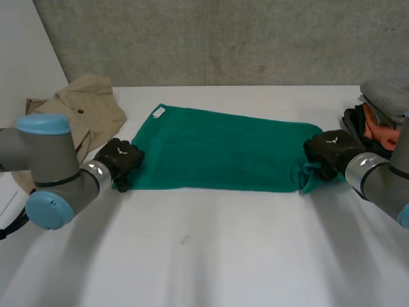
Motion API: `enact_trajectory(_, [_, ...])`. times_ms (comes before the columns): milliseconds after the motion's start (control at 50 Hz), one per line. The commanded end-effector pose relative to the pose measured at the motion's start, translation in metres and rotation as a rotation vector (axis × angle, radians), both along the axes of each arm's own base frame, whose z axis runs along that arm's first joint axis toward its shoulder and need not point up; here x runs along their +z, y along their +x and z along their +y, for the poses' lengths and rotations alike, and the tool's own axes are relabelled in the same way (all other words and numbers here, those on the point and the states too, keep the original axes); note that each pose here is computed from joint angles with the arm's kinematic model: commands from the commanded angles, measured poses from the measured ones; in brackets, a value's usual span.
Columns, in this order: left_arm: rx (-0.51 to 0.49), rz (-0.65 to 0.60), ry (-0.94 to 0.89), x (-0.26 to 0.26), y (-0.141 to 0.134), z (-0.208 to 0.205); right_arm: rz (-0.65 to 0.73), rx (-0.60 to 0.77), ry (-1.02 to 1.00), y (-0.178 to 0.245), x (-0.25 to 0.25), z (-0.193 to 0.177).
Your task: Fold the laundry.
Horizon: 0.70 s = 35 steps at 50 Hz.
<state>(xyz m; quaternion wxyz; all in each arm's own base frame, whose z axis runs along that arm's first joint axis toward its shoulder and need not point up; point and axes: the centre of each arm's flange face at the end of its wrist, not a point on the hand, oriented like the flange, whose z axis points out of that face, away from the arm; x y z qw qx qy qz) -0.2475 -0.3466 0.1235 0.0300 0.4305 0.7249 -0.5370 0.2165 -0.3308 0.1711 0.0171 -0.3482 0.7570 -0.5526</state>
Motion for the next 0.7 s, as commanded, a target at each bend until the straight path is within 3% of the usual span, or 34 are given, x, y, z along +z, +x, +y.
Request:
enact_trajectory(20, [-0.012, -0.01, -0.007, -0.004, -0.005, -0.004, 0.015, 0.014, -0.004, 0.001, -0.001, 0.002])
enact_trajectory(700, [-0.003, -0.077, -0.059, -0.004, -0.027, -0.03, 0.015, 0.024, -0.014, 0.001, 0.002, 0.002])
